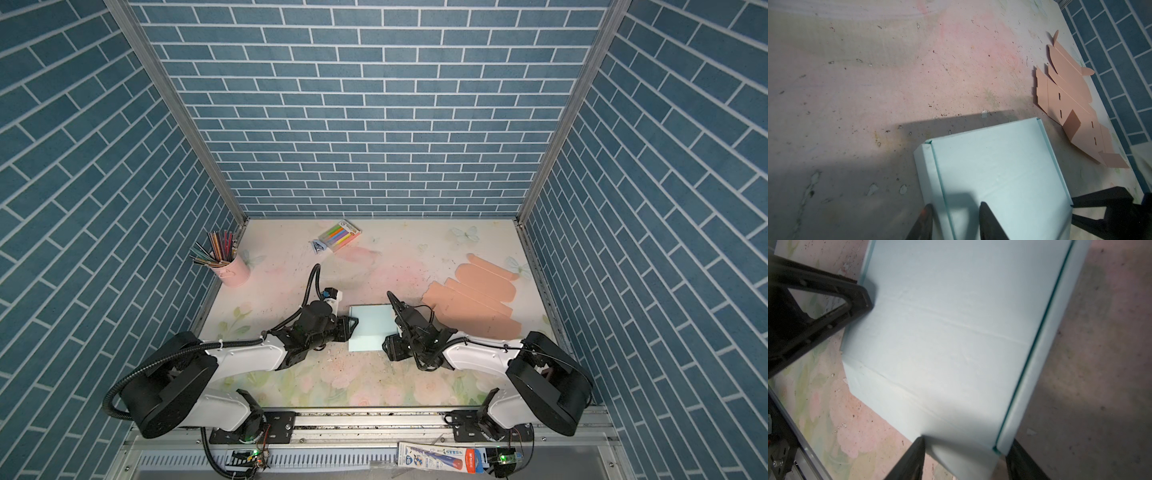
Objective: Fold the paper box
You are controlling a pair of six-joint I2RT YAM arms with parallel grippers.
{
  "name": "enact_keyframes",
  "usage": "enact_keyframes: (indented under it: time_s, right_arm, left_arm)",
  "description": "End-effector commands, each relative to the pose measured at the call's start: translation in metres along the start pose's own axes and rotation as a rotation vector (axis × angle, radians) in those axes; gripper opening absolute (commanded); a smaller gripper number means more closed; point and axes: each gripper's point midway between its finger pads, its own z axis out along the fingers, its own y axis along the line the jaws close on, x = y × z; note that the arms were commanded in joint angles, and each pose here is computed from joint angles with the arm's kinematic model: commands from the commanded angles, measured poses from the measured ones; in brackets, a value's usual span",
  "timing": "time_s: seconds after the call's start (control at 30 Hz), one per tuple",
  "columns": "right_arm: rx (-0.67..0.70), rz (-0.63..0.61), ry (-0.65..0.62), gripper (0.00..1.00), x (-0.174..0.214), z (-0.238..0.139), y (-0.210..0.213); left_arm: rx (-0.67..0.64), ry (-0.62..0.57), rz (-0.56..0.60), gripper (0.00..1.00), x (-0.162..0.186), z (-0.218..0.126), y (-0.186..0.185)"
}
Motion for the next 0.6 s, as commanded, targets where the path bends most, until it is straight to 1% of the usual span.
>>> enact_keyframes:
  time_s: [0.0, 0.1, 0.27, 0.43, 0.57]
  right_arm:
    - [0.028, -0.018, -0.023, 0.61, -0.01, 0.0, -0.002]
    - [0.043, -0.024, -0.01, 0.61, -0.008, 0.004, -0.005]
    - [0.119, -0.018, -0.017, 0.61, -0.011, 0.006, -0.02]
    - [0.127, 0.008, -0.049, 0.62, -0.02, 0.004, -0.029]
    - [0.134, 0.024, -0.052, 0.62, -0.022, 0.005, -0.036]
  left_arm:
    - [-0.006, 0.0, -0.002, 0.37, -0.001, 0.001, 0.002]
    - [-0.002, 0.005, -0.001, 0.37, 0.001, 0.002, 0.002]
    - [-0.009, 0.015, -0.002, 0.37, 0.004, 0.004, 0.005]
    - [-0.015, 0.021, -0.006, 0.37, 0.009, 0.003, 0.008]
    - [-0.016, 0.027, -0.008, 0.36, 0.012, 0.004, 0.009]
